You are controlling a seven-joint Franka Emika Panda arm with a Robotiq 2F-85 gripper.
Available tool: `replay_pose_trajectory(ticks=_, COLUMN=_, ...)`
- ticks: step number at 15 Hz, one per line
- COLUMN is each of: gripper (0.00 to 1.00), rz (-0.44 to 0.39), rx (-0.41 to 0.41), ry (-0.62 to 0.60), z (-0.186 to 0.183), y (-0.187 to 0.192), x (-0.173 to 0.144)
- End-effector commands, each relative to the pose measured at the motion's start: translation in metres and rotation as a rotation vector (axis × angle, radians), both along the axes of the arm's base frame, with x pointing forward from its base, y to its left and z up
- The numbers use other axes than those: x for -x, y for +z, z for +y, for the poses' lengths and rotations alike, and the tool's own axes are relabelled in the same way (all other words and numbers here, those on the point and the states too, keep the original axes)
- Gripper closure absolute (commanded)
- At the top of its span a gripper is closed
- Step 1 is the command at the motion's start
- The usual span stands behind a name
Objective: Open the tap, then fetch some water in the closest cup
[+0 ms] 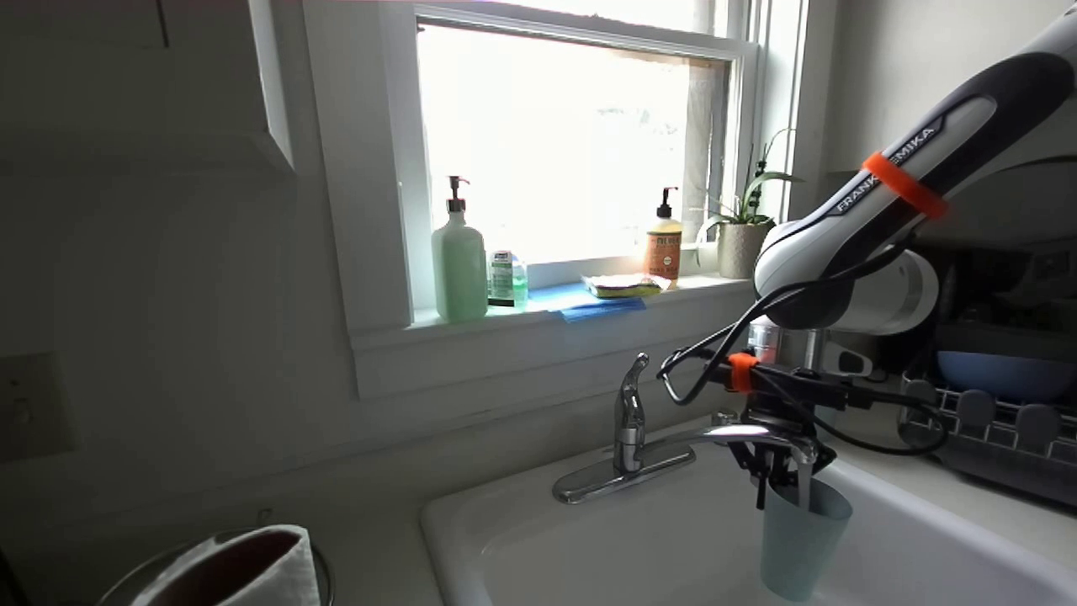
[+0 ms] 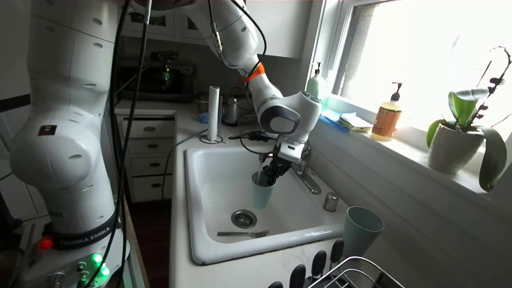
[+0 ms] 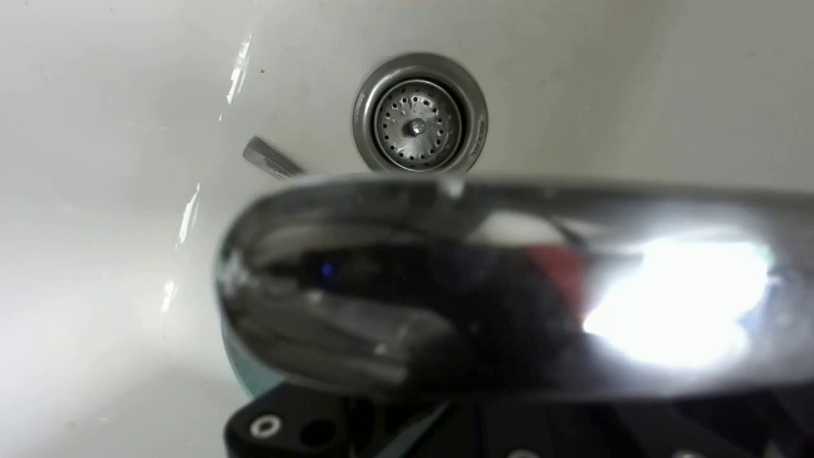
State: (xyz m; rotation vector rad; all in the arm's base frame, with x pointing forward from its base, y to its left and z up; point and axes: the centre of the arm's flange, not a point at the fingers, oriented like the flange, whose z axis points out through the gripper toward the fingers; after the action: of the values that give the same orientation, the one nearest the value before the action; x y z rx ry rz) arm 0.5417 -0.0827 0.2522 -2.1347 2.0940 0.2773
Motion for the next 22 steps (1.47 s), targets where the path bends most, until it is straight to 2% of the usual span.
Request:
replay_pose_trajectory(ticks=1, gripper=0.99, rz=-0.010, rx=-0.010, ry=-0.005, z=-0.003, y=0.005, x=-0.002)
replay_pose_trajectory(ticks=6, gripper=0.99, rz=0.002, rx=-0.009, ry=-0.004, z=0.001, y=0.005, x=0.000)
replay_pose_trajectory(ticks=14, gripper=0.99, rz=-0.002, rx=0.038, ry=0.016, z=-0.043, y=0.037, x=0.001)
replay_pose_trajectory(ticks=18, gripper=0.99, rz=0.017, rx=0.090, ry=0.126, z=-0.067, y=0.055, x=0.008)
replay_pose_trajectory(ticks=22, gripper=0.99, rz=0.026, rx=0.127, ry=0.323, z=-0.089, y=0.090, x=0.020)
